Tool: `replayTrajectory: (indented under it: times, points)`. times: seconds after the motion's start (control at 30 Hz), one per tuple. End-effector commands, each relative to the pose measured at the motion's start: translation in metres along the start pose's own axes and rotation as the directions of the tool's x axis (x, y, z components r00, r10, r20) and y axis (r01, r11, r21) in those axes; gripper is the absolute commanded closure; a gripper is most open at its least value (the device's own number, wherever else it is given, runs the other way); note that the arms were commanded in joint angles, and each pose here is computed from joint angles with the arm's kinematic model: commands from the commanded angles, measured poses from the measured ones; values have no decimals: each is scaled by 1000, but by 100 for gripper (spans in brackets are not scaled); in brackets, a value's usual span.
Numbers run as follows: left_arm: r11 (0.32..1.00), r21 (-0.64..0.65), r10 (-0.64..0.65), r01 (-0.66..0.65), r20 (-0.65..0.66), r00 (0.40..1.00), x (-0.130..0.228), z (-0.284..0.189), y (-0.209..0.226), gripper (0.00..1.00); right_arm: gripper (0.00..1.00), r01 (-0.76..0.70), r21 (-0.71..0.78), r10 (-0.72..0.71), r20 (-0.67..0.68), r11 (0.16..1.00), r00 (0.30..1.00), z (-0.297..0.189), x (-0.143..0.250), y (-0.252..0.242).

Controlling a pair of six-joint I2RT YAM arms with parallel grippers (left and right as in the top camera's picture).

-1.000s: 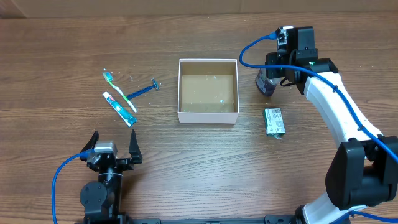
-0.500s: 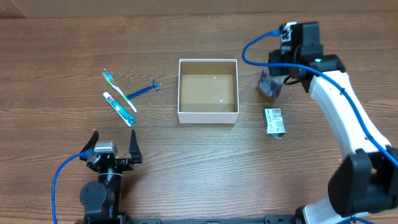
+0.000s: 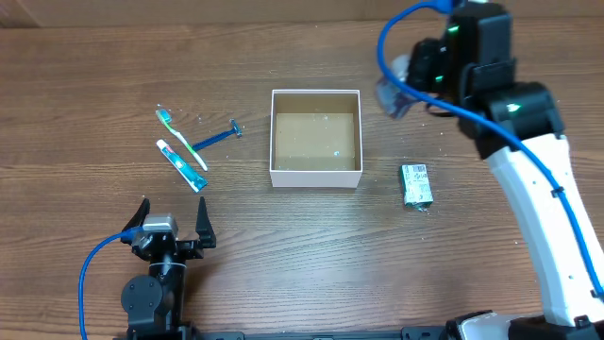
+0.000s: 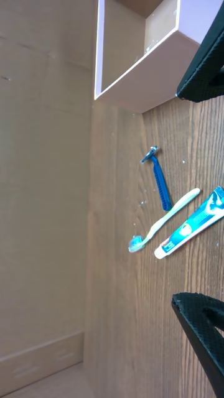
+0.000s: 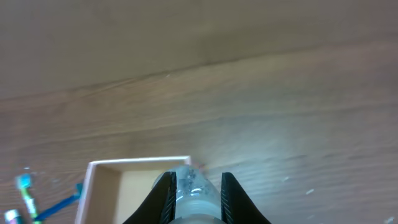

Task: Pack container
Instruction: 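Carry the bottle with the right gripper and lower it into the box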

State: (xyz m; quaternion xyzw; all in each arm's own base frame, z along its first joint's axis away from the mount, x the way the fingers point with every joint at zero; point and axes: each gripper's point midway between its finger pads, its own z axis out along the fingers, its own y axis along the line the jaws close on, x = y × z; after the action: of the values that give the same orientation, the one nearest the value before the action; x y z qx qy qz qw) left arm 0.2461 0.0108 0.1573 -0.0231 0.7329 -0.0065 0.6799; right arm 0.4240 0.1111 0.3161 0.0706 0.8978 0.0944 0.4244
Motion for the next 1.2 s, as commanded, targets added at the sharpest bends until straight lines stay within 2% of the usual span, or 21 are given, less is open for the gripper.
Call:
replayTrajectory:
  times: [0.0,0.1,0.43,0.83,1.17]
  points:
    - [1000,-7,-17,17,4,1000,0,0,2,0,96,-114,-7,115,74,993,991,-11,-7,34]
    - [1000,-7,-16,16,5,1000,0,0,2,0,96,-101,-5,101,66,995,993,1,12,66]
    - [1000,-7,-17,17,4,1000,0,0,2,0,96,-116,56,116,3,992,993,71,62,101]
    - [1000,-7,-16,16,4,1000,0,0,2,0,96,-139,12,139,47,990,989,102,60,118]
    - [1000,-7,-16,16,4,1000,0,0,2,0,96,-92,22,93,-9,995,996,126,94,134]
